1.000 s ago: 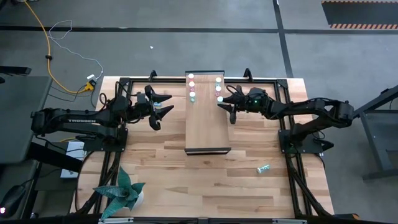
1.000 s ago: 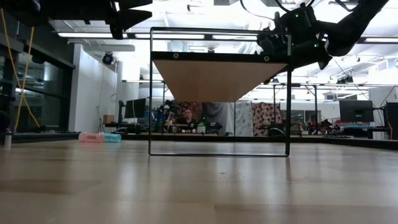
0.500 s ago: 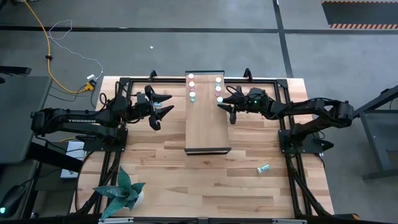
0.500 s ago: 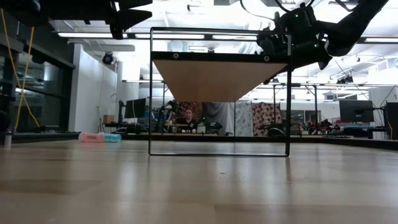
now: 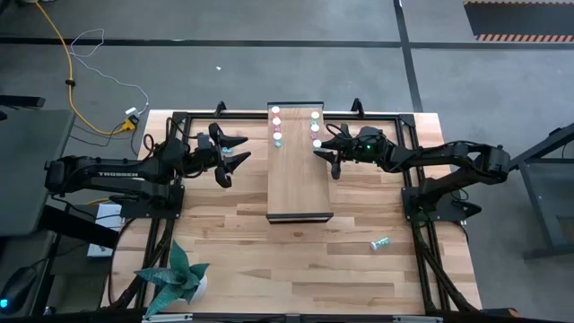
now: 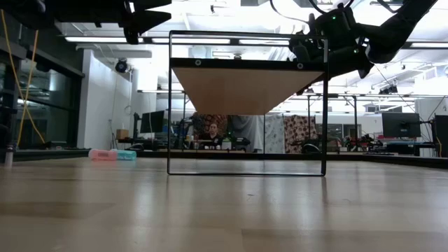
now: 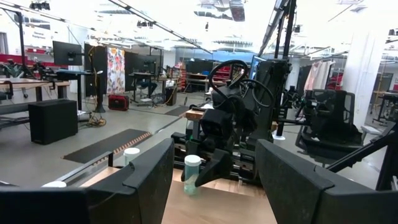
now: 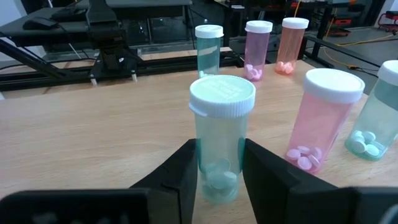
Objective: Pick and place medicine bottles onto shelf by color
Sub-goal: Put the transparent green pill bottle on the shelf, then put the transparent orange pill bottle on the shelf
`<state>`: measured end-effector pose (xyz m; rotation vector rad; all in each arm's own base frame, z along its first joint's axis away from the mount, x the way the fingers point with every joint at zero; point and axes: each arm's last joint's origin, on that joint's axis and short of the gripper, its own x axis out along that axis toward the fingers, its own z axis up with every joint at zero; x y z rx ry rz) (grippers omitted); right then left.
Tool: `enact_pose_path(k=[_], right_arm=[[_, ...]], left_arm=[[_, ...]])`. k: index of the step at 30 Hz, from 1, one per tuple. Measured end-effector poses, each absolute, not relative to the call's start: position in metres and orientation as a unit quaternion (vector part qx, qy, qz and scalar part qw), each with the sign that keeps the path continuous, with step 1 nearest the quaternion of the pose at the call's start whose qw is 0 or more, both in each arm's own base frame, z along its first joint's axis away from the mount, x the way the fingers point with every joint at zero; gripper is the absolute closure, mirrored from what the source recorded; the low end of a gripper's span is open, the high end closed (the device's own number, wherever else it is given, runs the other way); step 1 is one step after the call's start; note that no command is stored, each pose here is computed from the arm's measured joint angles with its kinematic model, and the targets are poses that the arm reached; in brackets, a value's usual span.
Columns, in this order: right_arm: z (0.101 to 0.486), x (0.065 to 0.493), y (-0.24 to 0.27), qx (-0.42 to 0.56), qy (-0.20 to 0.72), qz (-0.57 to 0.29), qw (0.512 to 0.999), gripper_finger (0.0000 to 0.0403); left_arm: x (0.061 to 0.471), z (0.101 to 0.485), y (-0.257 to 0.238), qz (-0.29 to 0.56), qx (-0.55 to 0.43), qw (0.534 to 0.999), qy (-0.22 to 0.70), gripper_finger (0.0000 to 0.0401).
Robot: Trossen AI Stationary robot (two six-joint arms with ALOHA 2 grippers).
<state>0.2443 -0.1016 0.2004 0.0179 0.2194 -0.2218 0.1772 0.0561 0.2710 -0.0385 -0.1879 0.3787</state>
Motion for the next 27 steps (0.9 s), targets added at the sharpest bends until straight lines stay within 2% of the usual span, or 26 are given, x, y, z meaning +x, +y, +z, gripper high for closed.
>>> enact_pose_path(k=[5, 18, 27], right_arm=[[0.199, 0.244, -0.102, 0.013, 0.115, -0.111, 0.987, 0.0267], [0.204, 0.233, -0.104, 0.01, 0.141, -0.155, 0.978, 0.0237], [0.214, 0.216, -0.097, 0.009, 0.173, -0.147, 0.974, 0.0233]], left_arm=[[0.177, 0.271, 0.056, 0.188, -0.019, 0.978, -0.093, 0.0188], [0.177, 0.271, 0.056, 0.188, -0.015, 0.978, -0.092, 0.0188], [0.177, 0.271, 0.056, 0.191, -0.015, 0.977, -0.093, 0.0188]])
